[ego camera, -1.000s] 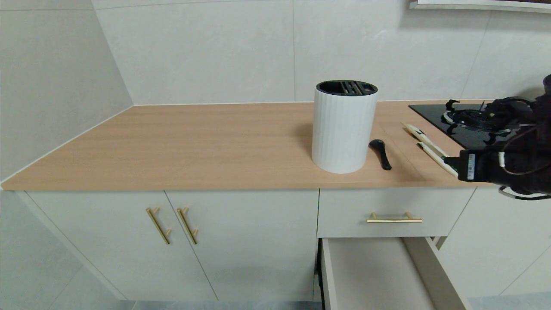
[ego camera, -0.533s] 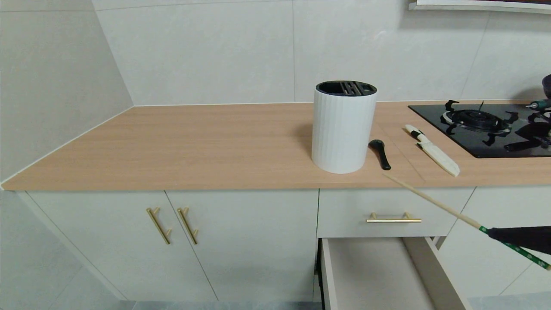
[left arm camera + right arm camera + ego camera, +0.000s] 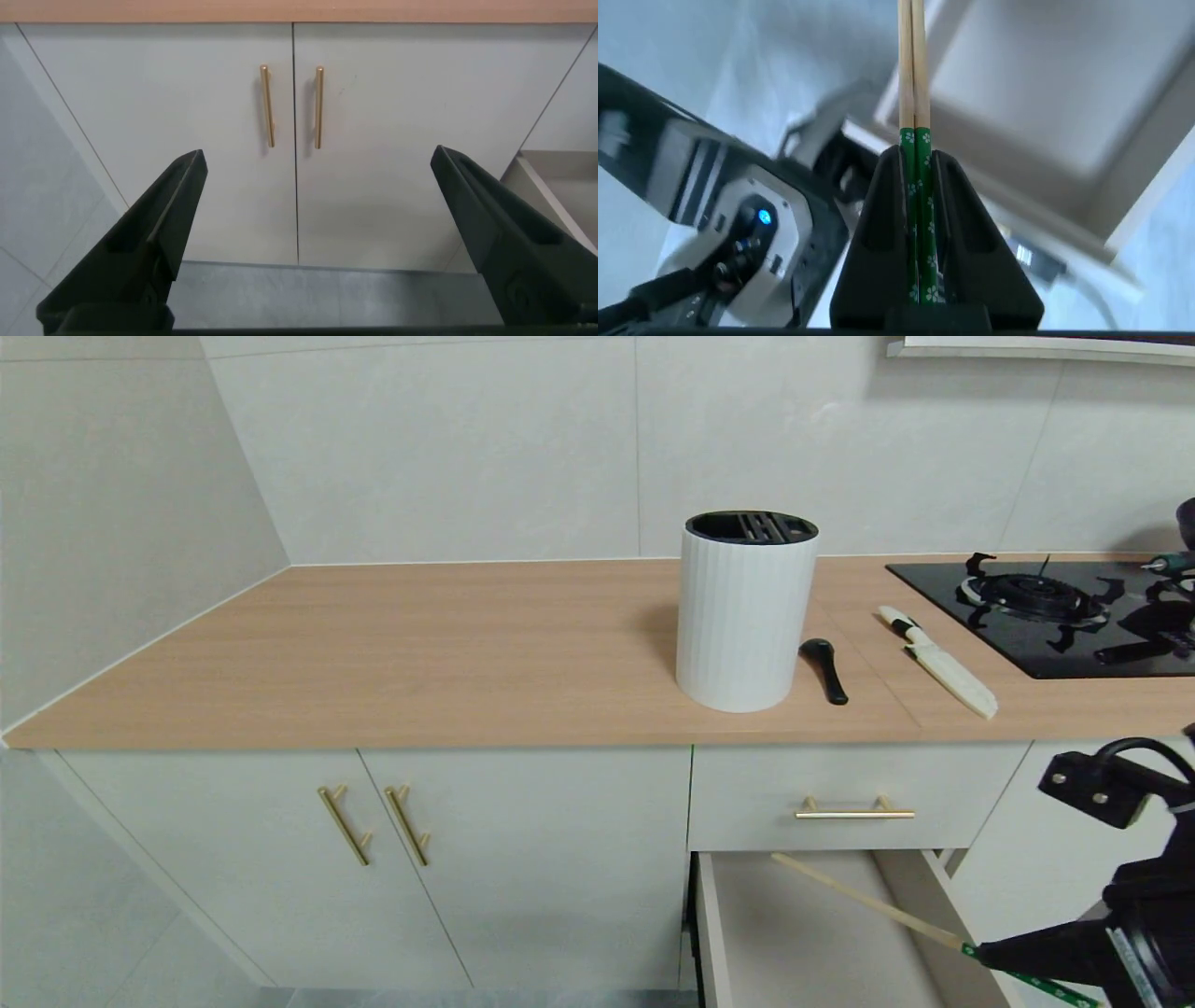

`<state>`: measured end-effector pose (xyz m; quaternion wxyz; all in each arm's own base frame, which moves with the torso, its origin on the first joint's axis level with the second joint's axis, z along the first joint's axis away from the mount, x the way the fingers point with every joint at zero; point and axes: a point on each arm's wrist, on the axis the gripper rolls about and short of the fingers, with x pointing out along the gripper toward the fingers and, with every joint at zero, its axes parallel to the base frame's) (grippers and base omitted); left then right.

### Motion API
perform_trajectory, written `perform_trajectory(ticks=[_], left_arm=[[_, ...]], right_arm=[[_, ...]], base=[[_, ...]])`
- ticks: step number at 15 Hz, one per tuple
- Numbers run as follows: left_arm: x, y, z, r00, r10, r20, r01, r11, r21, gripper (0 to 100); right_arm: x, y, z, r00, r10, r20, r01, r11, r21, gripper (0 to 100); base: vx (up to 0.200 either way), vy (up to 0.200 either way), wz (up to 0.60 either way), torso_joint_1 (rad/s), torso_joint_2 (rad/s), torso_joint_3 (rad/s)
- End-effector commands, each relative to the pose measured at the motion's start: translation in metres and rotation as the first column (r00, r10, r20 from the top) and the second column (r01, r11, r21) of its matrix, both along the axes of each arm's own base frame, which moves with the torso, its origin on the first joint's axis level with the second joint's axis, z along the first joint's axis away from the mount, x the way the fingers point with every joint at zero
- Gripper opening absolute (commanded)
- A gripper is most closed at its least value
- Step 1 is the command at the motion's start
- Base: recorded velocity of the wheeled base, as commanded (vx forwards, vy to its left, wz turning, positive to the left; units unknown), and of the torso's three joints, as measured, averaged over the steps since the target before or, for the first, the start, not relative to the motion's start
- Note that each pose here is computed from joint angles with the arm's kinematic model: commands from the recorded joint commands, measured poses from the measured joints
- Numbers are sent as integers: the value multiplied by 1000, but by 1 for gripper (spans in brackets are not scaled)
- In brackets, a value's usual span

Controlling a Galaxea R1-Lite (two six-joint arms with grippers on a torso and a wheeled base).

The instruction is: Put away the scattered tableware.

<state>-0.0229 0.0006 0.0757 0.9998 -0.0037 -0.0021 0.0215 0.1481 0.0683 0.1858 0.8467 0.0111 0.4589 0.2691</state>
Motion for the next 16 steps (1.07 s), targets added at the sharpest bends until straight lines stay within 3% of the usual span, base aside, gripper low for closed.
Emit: perform_trajectory(ticks=[1,3,5,10,16], left_arm=[[0,0,0,1000,0,-1,0,1000,0,100],[0,0,0,1000,2,-1,-2,1000,0,100],[0,0,0,1000,0,-1,0,1000,0,100],[0,0,0,1000,0,-1,0,1000,0,100],[0,0,0,1000,0,-1,0,1000,0,100]], right_arm=[[31,12,-36,981,-62,-182,44,994,-101,0],[45,18,-54,960,-126,-251,88,984,-156,0],[60,25,-71,941,-170,-292,126,979,-162,0],[80,50,-106,912,-254,-322,200,961,-191,0],[85,58,-115,912,-288,-291,238,951,-197,0]], base=[[0,0,0,0,0,0],[0,0,0,0,0,0],[0,0,0,0,0,0],[0,0,0,0,0,0],[0,0,0,-7,23,14]])
